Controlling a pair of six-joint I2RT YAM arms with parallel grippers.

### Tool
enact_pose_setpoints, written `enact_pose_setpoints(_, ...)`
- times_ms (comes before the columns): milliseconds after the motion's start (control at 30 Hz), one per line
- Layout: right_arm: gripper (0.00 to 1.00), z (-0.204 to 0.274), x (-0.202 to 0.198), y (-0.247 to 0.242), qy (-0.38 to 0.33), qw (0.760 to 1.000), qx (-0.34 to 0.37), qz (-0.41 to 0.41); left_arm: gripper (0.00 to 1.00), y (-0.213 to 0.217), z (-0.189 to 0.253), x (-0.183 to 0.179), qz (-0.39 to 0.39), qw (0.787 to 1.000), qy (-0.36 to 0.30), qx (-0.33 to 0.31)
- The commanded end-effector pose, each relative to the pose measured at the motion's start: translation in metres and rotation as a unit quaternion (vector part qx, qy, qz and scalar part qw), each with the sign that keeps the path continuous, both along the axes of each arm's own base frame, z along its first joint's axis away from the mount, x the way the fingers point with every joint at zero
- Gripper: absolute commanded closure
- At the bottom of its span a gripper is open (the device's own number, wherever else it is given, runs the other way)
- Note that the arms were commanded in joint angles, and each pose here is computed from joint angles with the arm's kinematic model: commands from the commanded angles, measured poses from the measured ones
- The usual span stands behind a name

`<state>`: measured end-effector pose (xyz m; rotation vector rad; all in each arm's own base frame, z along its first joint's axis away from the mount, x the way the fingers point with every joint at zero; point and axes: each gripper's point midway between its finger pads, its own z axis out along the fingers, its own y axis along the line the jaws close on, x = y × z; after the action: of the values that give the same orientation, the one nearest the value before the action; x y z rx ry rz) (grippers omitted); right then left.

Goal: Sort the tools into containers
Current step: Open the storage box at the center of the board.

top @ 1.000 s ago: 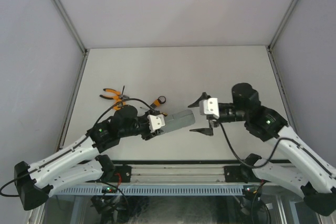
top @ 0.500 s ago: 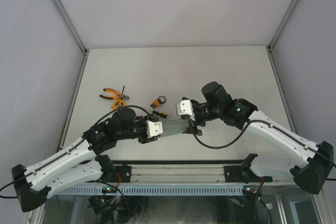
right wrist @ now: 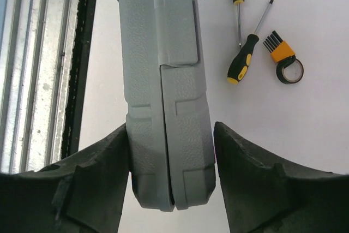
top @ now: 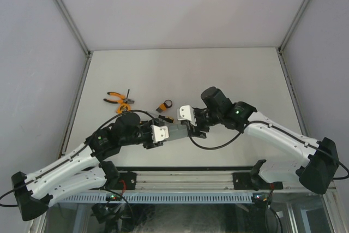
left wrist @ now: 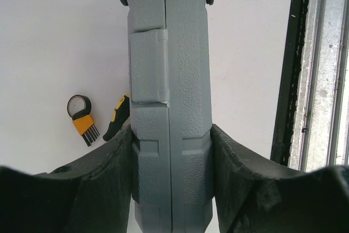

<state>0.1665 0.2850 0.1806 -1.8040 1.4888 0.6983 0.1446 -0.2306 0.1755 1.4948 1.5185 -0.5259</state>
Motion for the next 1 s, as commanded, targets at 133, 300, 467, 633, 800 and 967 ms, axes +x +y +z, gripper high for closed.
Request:
enact_pose_setpoints(133,0.71,-0.001,0.012,0.004,-0.03,1.0,-0.006,-0.008,0.98,-0.014,0.049,0.008,-0.004,0.996,-0.051,-0.071)
enact_pose_setpoints(300,1.0,0.004,0.008,0.002,-0.035,0.999,0.0,0.003,0.86,-0.014,0.052,0.01,0.012,0.995,-0.049,-0.085)
enact_pose_setpoints(467,1.0,0.009,0.004,0.0,-0.036,0.999,0.007,0.008,0.68,-0.015,0.057,0.009,0.024,0.993,-0.041,-0.113)
enact_pose_setpoints(633,1.0,0.018,0.003,-0.002,-0.048,0.999,0.022,0.003,0.48,-0.014,0.064,0.006,0.034,0.988,-0.034,-0.146)
enact_pose_setpoints(800,1.0,0.029,-0.002,-0.009,-0.059,0.998,0.036,-0.001,0.29,-0.011,0.074,0.002,0.046,0.978,-0.029,-0.199)
enact_pose_setpoints(967,1.0,0.036,-0.009,-0.016,-0.063,0.997,0.044,-0.002,0.21,-0.01,0.089,-0.005,0.04,0.967,-0.031,-0.249)
